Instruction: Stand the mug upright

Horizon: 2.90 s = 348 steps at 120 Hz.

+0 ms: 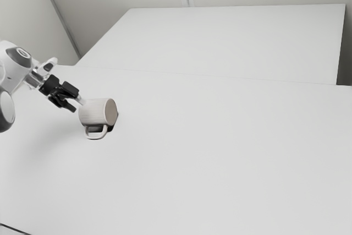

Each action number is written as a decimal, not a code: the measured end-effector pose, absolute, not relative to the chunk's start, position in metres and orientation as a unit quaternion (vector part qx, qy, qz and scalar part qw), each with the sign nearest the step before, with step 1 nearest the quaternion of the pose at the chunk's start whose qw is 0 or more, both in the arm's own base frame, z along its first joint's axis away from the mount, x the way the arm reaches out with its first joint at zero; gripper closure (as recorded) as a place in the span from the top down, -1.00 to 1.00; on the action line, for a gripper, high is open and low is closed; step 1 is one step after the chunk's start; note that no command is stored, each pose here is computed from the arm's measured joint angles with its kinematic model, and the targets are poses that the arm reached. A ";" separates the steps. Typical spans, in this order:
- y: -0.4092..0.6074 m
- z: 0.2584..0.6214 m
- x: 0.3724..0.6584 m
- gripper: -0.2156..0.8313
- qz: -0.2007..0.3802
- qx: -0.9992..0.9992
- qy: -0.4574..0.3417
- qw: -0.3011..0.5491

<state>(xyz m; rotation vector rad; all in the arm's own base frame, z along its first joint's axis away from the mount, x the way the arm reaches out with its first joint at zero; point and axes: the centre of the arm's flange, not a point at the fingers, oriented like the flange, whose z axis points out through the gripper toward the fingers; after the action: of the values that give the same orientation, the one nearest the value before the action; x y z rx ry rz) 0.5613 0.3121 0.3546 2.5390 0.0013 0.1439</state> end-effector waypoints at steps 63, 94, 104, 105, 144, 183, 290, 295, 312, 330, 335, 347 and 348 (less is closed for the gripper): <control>0.322 0.299 0.559 0.59 0.098 0.896 0.054 0.430; 0.318 0.310 0.564 0.59 0.110 0.881 0.048 0.458; 0.316 0.310 0.564 0.58 0.110 0.877 0.049 0.466; 0.316 0.310 0.564 0.57 0.110 0.876 0.048 0.466; 0.312 0.311 0.563 -0.52 0.111 0.867 0.051 0.484; 0.304 0.308 0.564 -0.84 0.116 0.851 0.059 0.509; 0.146 0.377 0.580 -0.89 0.037 0.961 0.116 0.248; 0.140 0.379 0.579 -0.89 0.033 0.965 0.123 0.231; 0.126 0.380 0.576 -0.89 0.017 0.971 0.155 0.180; 0.116 0.382 0.573 -0.89 -0.002 0.975 0.185 0.122; 0.111 0.382 0.573 -0.89 -0.006 0.976 0.192 0.108; 0.098 0.381 0.574 -0.89 -0.013 0.973 0.213 0.085; 0.098 0.381 0.574 -0.89 -0.014 0.973 0.216 0.084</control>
<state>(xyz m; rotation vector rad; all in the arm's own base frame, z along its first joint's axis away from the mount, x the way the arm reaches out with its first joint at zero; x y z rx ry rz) 0.5737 0.0976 0.3808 2.9028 0.6437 -0.0411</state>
